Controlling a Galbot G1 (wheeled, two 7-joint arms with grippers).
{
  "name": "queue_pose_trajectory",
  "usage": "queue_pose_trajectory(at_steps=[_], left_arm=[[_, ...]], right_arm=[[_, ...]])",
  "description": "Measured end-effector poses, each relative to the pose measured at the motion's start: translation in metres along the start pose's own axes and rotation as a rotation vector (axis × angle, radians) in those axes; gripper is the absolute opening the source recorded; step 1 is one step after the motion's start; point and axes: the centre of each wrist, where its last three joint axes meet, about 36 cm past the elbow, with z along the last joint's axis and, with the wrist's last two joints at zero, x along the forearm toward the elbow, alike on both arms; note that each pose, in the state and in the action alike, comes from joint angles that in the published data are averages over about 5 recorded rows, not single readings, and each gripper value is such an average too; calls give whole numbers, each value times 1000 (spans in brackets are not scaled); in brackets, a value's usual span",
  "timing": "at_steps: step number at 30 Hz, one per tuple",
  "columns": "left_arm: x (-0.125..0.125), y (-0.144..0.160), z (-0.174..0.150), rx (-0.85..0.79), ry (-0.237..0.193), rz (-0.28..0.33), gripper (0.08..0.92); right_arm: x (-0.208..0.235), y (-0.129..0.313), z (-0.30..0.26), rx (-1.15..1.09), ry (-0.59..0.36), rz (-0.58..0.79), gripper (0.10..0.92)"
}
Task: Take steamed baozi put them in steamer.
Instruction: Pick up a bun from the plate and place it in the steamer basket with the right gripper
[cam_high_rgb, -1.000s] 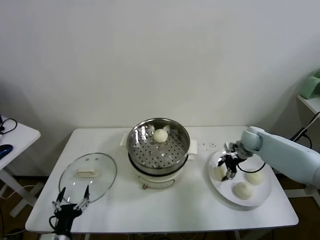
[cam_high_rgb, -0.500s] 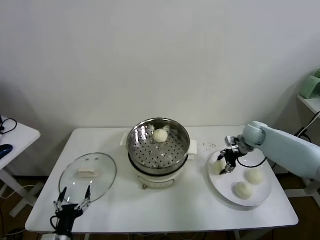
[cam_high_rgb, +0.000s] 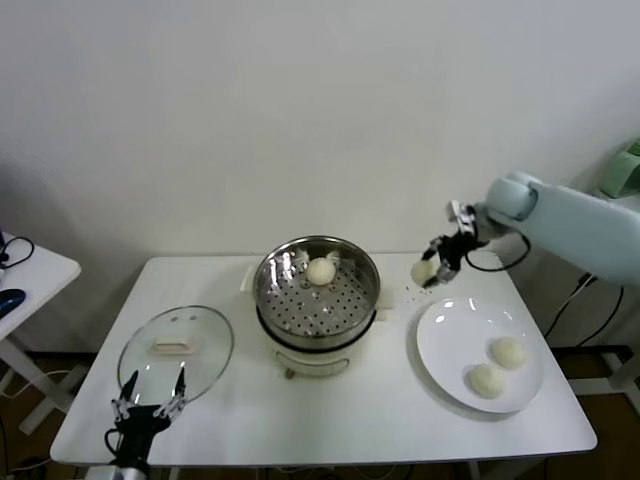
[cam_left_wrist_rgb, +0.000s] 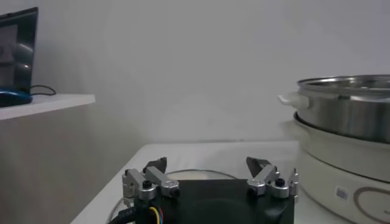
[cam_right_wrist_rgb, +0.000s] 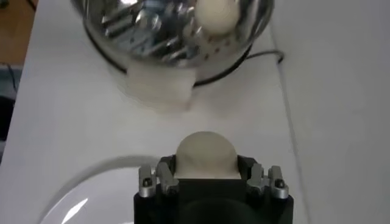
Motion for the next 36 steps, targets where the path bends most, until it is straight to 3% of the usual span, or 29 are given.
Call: queue_pose_trajectory(at_steps=[9, 19, 36], left_arm=[[-5, -10, -8, -28, -26, 45, 823], [-8, -28, -17, -56, -56, 88, 823], [-9, -29, -15, -76, -61, 93, 823]], right_arm=[[5, -23, -102, 51, -80, 3, 662], [-63, -13, -188, 115, -102, -81, 662], [-166, 24, -222, 150, -85, -212, 662]])
